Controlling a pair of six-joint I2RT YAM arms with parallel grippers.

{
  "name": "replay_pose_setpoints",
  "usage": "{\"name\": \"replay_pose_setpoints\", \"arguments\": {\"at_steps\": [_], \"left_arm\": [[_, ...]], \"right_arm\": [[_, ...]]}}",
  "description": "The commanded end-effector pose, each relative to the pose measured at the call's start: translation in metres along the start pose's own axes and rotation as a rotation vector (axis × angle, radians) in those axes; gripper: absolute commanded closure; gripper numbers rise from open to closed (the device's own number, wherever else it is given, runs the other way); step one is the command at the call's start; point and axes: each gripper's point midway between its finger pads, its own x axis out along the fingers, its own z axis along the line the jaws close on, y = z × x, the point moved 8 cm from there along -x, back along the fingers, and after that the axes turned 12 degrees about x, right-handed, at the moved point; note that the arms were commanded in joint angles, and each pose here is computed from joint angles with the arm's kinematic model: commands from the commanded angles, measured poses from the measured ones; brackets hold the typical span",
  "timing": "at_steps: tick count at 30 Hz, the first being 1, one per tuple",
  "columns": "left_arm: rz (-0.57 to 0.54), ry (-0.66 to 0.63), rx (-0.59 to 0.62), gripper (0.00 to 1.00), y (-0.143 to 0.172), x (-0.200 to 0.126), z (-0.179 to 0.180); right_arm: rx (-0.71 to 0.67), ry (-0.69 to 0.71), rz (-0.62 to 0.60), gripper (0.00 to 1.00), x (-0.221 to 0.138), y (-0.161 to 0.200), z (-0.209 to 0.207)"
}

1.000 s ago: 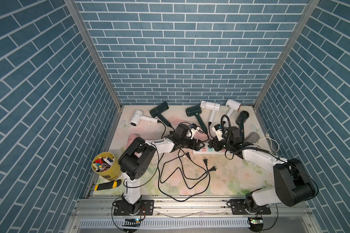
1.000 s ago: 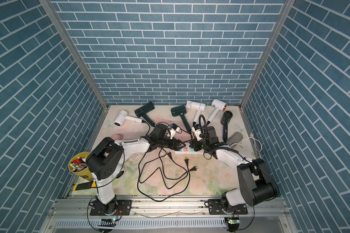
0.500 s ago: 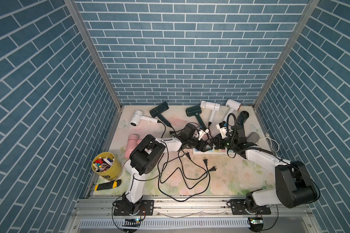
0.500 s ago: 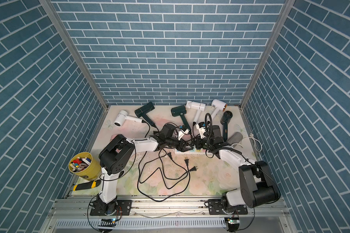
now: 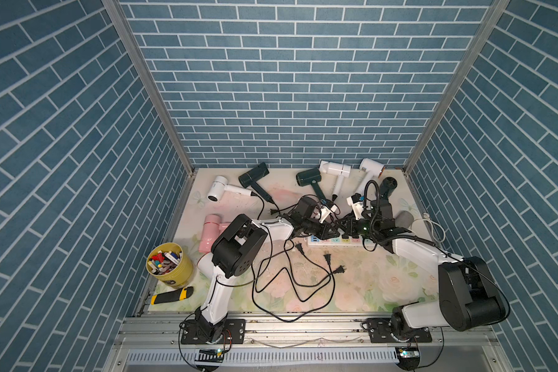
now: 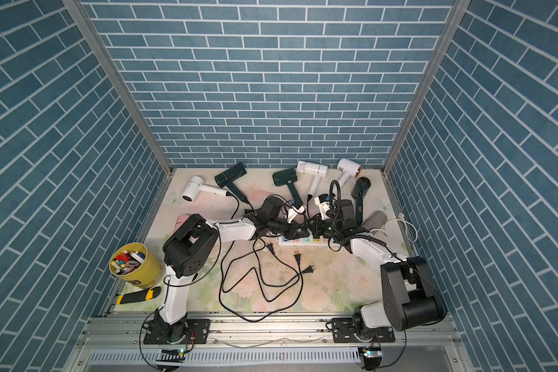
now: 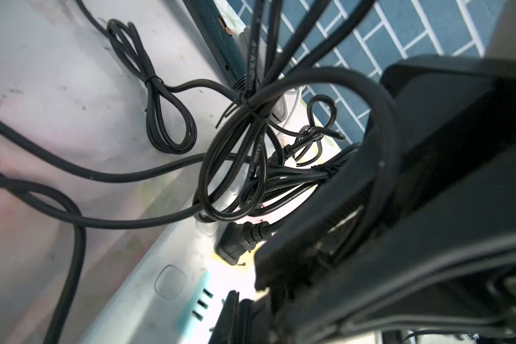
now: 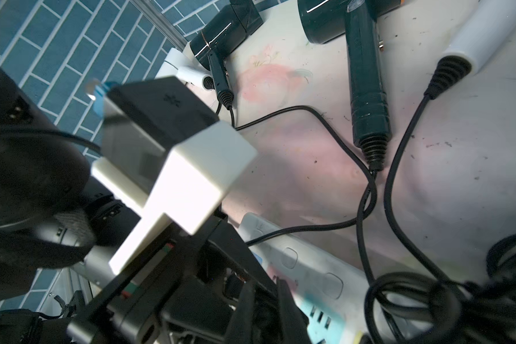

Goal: Charge the blow dryers
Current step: Pick up the plug from the center of the board.

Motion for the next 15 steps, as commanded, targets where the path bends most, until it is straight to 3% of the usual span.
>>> {"name": "replay_pose_setpoints", "arguments": {"at_steps": [1,4,9,11,15], "left_arm": [[0.007,-0.029,0.036,0.94,-0.003,0.000,-0.004],[0.019,-0.063,0.052,0.95,-0.002,-0.001,-0.003],[0.028,-0.129,0.084,0.97,-0.003,-0.007,-0.002],[0.027,-0.145,0.096,0.97,-0.003,-0.008,-0.003],[0.029,-0.163,0.112,0.97,-0.004,-0.011,-0.004]], "right_arm": [[0.061,0.002,0.014,0.93,-0.002,-0.001,0.002],[0.129,0.057,0.043,0.68,-0.007,0.000,0.002],[0.268,0.164,0.094,0.46,-0.018,0.002,0.002],[0.323,0.175,0.113,0.45,-0.020,0.004,0.004],[0.420,0.164,0.117,0.57,-0.022,0.003,0.007]]}}
